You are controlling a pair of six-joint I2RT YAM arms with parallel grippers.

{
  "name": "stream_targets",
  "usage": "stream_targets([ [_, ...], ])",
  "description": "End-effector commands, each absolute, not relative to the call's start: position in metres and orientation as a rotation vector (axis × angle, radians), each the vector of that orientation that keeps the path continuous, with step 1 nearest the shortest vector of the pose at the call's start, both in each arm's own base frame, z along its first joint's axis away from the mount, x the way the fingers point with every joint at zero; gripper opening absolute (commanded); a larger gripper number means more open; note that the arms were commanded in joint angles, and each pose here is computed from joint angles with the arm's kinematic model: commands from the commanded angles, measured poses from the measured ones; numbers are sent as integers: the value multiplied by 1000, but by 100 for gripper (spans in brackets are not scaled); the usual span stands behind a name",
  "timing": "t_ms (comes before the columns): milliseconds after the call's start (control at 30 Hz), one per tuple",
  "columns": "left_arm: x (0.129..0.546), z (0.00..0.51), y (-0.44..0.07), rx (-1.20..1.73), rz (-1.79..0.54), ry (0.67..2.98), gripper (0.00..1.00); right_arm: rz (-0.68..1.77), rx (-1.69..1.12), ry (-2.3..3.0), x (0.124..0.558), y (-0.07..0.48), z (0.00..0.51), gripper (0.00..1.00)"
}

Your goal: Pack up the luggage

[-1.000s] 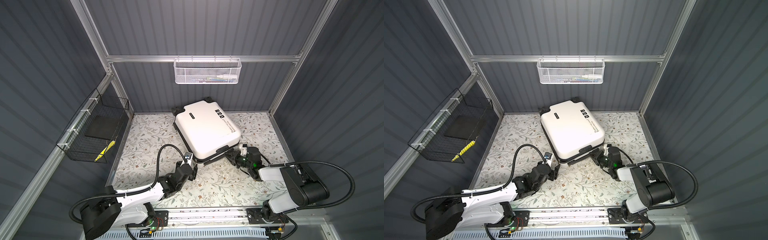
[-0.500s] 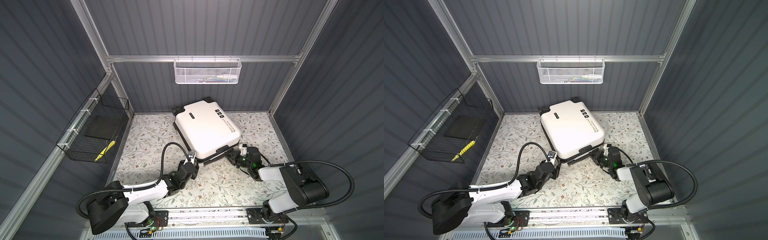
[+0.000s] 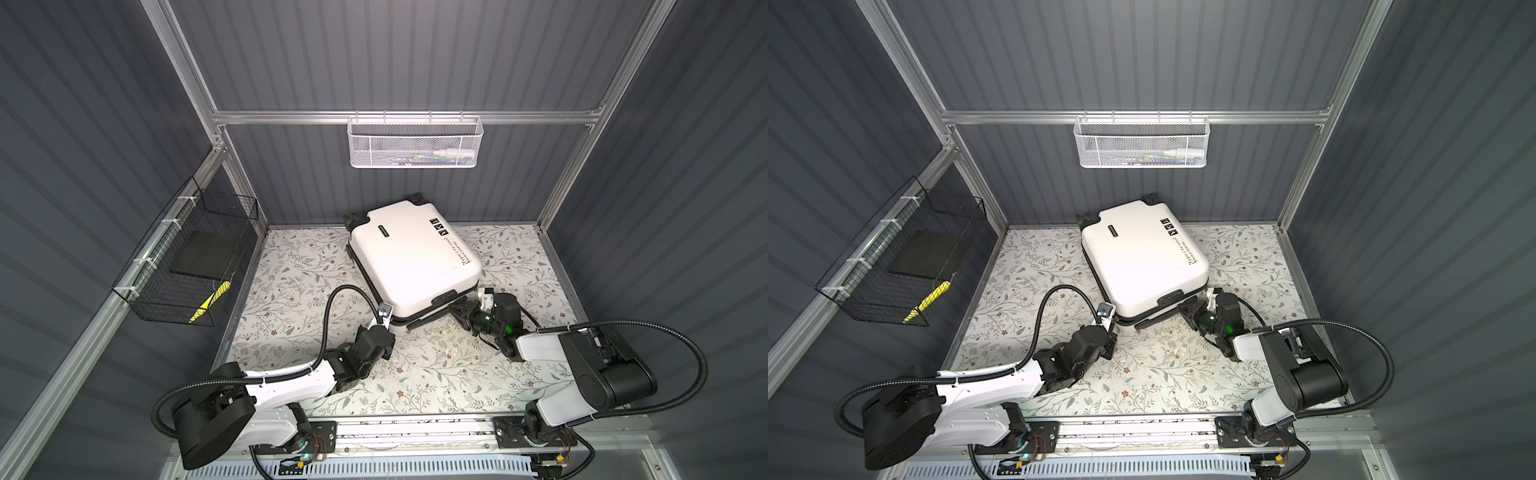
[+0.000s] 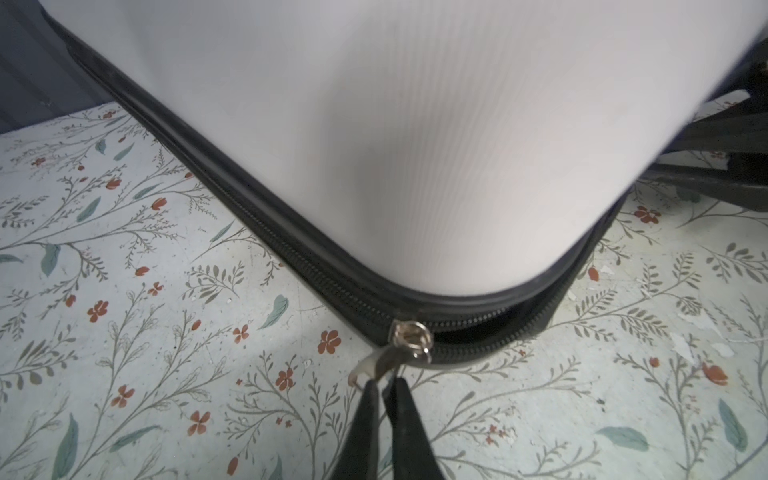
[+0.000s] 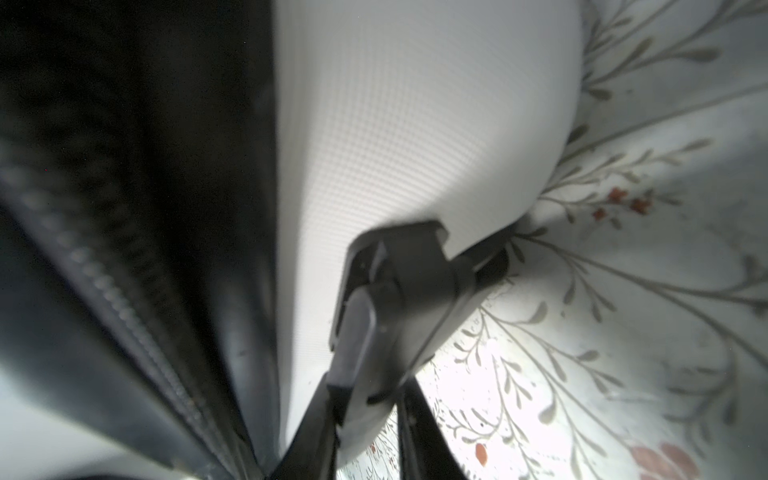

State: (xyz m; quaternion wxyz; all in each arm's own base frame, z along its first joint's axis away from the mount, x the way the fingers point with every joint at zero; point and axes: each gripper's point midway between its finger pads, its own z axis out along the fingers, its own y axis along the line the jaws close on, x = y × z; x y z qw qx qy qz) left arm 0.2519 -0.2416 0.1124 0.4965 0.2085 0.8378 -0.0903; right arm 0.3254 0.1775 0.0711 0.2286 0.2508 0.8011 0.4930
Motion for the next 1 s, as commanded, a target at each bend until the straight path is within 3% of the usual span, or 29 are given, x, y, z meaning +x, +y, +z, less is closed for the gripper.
stream_targets([
  [0,251,128,-247,509,-270,1995,2,1331,662,2221,328,180,67,2],
  [367,244,127,-248,527,-323,2003,0,1333,659,2221,330,181,67,0],
  [467,245,125,-243,513,-296,2009,32,1334,656,2220,330,181,68,0],
  [567,246,121,-241,506,-270,2015,48,1336,654,2220,330,182,69,0],
  [733,249,113,-240,496,-243,2032,56,1341,644,2222,332,185,70,0],
  [967,256,108,-225,410,-161,2020,58,1346,641,2233,330,188,67,0],
])
